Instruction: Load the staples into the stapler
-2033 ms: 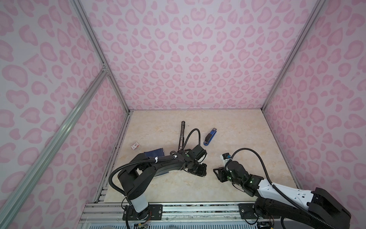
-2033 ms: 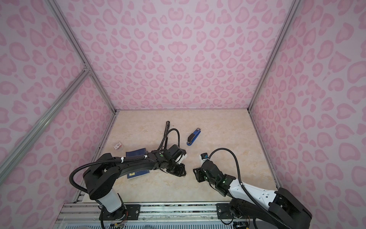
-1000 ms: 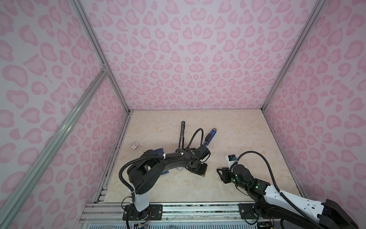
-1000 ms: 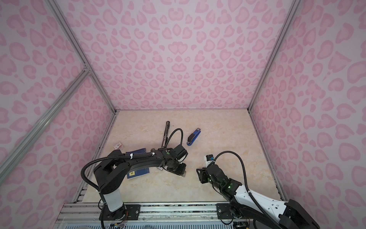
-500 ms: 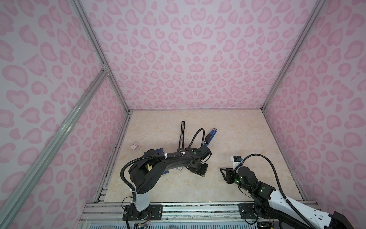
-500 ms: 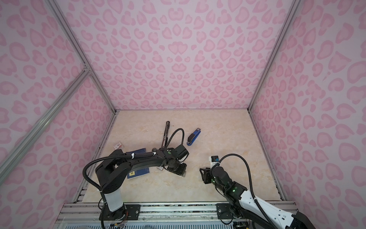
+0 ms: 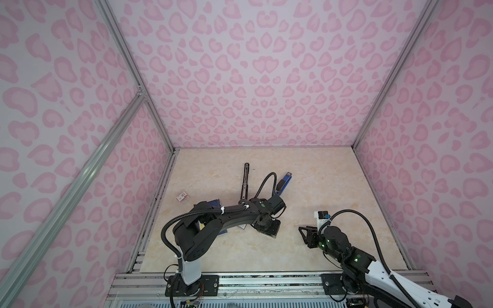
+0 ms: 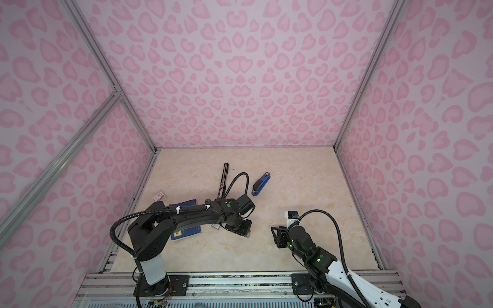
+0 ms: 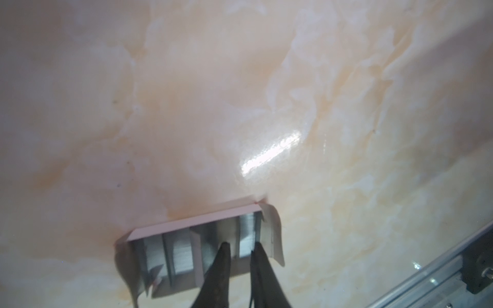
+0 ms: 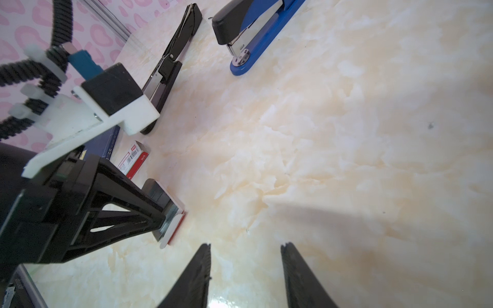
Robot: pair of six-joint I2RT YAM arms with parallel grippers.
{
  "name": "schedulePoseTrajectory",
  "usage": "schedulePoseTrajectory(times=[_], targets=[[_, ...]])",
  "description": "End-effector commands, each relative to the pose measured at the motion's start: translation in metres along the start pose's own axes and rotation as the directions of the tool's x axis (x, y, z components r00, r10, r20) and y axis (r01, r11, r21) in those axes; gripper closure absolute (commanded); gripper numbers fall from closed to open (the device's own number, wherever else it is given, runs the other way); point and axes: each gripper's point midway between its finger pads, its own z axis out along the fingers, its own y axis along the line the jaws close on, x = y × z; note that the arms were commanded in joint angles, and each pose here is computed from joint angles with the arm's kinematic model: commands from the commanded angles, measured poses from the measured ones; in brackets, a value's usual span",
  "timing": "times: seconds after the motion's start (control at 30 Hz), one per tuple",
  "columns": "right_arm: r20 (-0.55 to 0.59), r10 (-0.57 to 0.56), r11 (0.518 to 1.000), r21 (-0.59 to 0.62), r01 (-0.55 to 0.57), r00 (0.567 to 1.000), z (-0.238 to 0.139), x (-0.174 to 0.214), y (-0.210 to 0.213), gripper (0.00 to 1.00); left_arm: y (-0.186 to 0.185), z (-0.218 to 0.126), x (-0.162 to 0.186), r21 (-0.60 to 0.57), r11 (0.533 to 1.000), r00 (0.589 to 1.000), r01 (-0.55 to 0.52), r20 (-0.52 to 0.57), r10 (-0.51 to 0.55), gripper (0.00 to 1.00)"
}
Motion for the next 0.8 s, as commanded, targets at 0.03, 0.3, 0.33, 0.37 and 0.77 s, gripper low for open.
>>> schedulePoseTrajectory(times=[0.03, 0.3, 0.33, 0.37, 0.77], targets=[[-0.001, 0.002, 1.0, 0.006, -0.002, 1.0, 0.0, 0.002, -0.003, 0.54, 0.002, 0.003, 0.002, -0.016, 1.0, 1.0, -0.007, -0.016, 0.007, 0.81], [0.006, 0.006, 1.0, 0.002, -0.006, 1.0, -0.001, 0.0, -0.002, 0.54, 0.008, 0.01, 0.006, -0.046, 0.999, 0.999, -0.009, -0.038, 0.007, 0.88], [0.008, 0.007, 1.0, 0.002, -0.007, 1.0, -0.001, -0.001, -0.002, 0.54, 0.008, 0.011, 0.006, -0.046, 0.999, 0.999, -0.009, -0.04, 0.007, 0.91], [0.007, 0.007, 1.0, 0.002, -0.007, 1.0, -0.001, 0.0, -0.002, 0.54, 0.008, 0.01, 0.006, -0.046, 0.999, 0.999, -0.009, -0.04, 0.007, 0.92], [0.024, 0.01, 1.0, 0.004, -0.01, 1.0, -0.004, -0.005, -0.003, 0.53, 0.003, -0.008, 0.0, -0.039, 0.999, 1.0, -0.02, -0.007, 0.02, 0.97]])
